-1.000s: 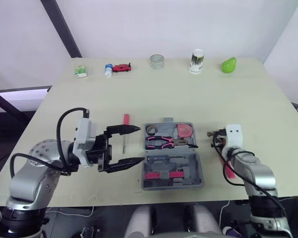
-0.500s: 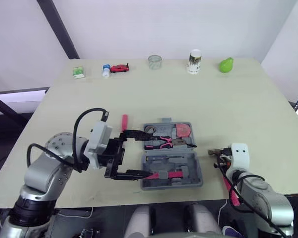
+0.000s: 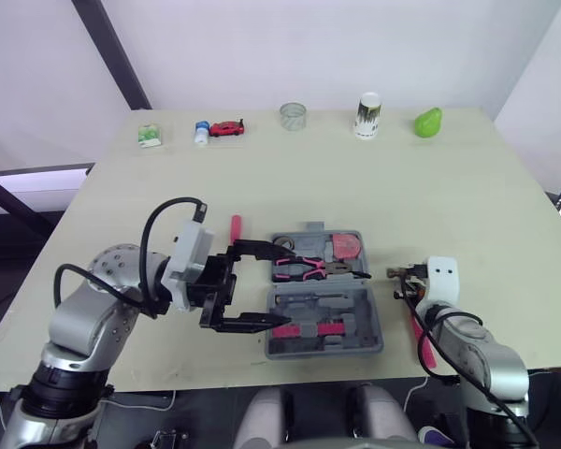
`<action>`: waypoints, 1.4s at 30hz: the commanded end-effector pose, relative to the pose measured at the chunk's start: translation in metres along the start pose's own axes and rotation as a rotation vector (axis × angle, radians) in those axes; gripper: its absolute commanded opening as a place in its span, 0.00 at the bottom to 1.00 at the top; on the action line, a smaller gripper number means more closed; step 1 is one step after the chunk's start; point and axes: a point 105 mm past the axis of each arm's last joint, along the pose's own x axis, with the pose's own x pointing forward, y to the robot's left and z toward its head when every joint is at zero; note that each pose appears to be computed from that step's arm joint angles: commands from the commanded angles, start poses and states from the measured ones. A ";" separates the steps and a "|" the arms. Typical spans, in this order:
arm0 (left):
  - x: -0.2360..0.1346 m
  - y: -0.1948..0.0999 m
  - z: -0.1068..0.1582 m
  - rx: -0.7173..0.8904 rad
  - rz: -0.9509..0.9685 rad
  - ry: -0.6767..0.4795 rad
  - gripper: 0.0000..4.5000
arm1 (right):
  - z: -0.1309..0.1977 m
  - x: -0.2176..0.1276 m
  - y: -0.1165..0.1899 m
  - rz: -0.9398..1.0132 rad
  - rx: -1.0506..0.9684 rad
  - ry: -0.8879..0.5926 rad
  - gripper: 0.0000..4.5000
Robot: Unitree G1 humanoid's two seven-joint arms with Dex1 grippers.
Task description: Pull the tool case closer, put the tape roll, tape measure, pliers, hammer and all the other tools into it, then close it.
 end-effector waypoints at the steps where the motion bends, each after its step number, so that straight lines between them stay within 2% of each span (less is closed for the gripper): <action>1: -0.001 -0.001 0.007 0.024 0.007 -0.006 1.00 | 0.007 0.000 0.000 -0.001 0.007 -0.039 0.00; 2: -0.002 -0.001 0.007 0.024 0.008 -0.006 1.00 | 0.007 -0.001 0.000 0.000 0.007 -0.040 0.00; 4: -0.002 -0.001 0.008 0.025 0.012 -0.006 1.00 | 0.007 -0.002 0.001 0.006 0.000 -0.040 0.21; 5: -0.003 -0.001 0.009 0.024 0.016 -0.007 1.00 | 0.008 -0.003 -0.001 0.003 -0.004 -0.040 0.26; 8: -0.006 -0.001 0.009 0.022 0.026 -0.005 1.00 | 0.011 -0.011 -0.008 -0.003 -0.032 -0.043 0.63; 9: -0.007 -0.001 0.009 0.023 0.032 -0.002 1.00 | 0.014 -0.016 -0.013 -0.004 -0.057 -0.049 0.70; 11: -0.009 0.000 0.009 0.026 0.049 -0.003 1.00 | 0.017 -0.027 -0.020 0.007 -0.100 -0.052 0.89; 15: -0.011 0.001 0.009 0.026 0.069 -0.008 1.00 | 0.035 -0.047 -0.025 0.141 -0.192 -0.075 0.89; 18: -0.010 0.001 0.008 0.023 0.072 -0.013 1.00 | 0.053 -0.053 -0.021 0.305 -0.376 -0.089 0.89; 25: -0.007 0.005 0.008 0.028 0.082 -0.028 1.00 | 0.054 -0.060 -0.018 0.670 -0.927 0.016 0.89; 30: -0.006 0.004 0.008 0.030 0.096 -0.029 1.00 | 0.041 -0.062 -0.029 1.003 -1.398 0.209 0.89; 42: -0.011 0.002 0.010 0.046 0.154 -0.016 1.00 | 0.077 -0.012 -0.013 1.174 -2.057 0.190 0.89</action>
